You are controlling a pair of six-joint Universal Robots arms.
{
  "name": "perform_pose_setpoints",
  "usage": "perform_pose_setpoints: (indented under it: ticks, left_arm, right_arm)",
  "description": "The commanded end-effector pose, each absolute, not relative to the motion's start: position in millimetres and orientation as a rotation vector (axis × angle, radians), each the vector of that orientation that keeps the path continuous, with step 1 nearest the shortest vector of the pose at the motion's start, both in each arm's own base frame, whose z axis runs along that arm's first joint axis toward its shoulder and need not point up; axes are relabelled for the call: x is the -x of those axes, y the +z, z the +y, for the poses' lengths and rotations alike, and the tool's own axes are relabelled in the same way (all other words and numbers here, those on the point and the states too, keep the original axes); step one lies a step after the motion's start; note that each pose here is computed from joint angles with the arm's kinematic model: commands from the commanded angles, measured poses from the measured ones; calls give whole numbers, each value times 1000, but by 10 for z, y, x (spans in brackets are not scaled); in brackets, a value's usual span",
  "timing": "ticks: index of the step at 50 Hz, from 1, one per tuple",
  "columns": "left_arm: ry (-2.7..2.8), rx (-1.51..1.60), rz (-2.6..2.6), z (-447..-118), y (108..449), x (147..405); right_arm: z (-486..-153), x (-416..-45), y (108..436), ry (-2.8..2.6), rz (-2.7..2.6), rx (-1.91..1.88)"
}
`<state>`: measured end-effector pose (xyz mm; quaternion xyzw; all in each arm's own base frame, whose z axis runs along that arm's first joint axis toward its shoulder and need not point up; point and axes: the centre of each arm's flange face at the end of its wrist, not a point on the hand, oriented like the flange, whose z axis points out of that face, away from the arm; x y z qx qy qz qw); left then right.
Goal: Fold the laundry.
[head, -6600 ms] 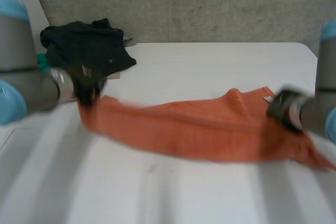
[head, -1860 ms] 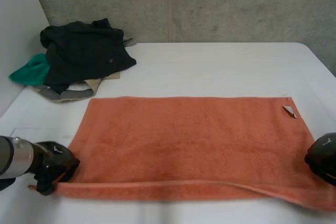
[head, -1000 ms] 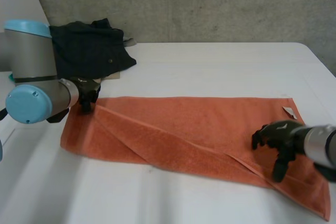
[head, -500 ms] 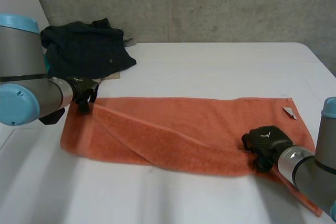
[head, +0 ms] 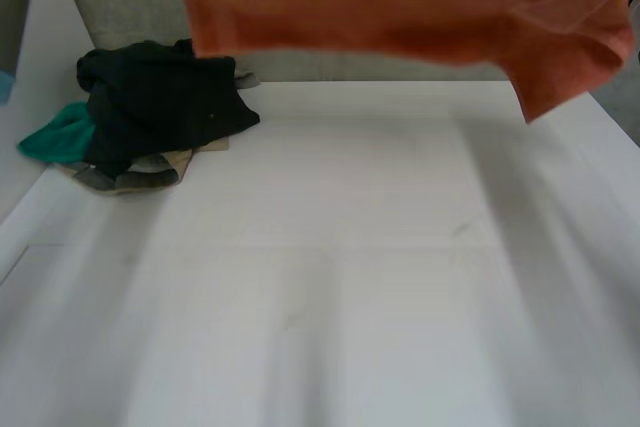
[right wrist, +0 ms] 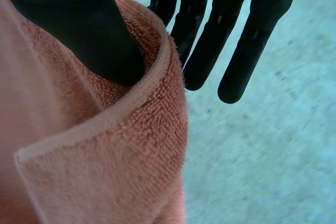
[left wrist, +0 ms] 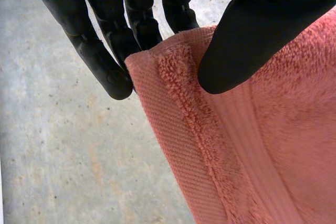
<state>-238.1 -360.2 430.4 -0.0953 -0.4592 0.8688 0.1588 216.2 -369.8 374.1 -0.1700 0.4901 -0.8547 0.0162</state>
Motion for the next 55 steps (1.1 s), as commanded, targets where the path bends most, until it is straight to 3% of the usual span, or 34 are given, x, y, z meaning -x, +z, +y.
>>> perform_pose_setpoints:
  ticks: [1,6,10,14,18,37,48,55]
  left_arm:
    - [2450,430,-1632,-3735,3548,2392]
    - [2303,532,-1940,-3798,2828,2286]
    - [2158,619,-2113,-3743,2360,2288]
    - [2077,711,-2218,-3711,2079,2265]
    - [2059,749,-2264,-3724,1982,2210]
    - [2048,745,-2295,-3695,2003,2134]
    - [1952,749,-2379,-3579,1953,2057]
    - [1718,832,-2575,-3272,1898,1842]
  right_arm:
    - [-3720,-2223,3314,-2388,1767,688]
    - [-3720,-2215,2812,-2171,1954,808]
    - [-3635,-2212,2164,-1907,2151,938]
    - [-3579,-2188,1679,-1749,2281,1036]
    - [-3586,-2095,1400,-1684,2407,1042]
    - [-3557,-1725,1409,-1715,2740,633]
    - [-3633,-1488,1524,-1741,2723,683]
    - [-3504,-1319,1667,-1572,2743,973]
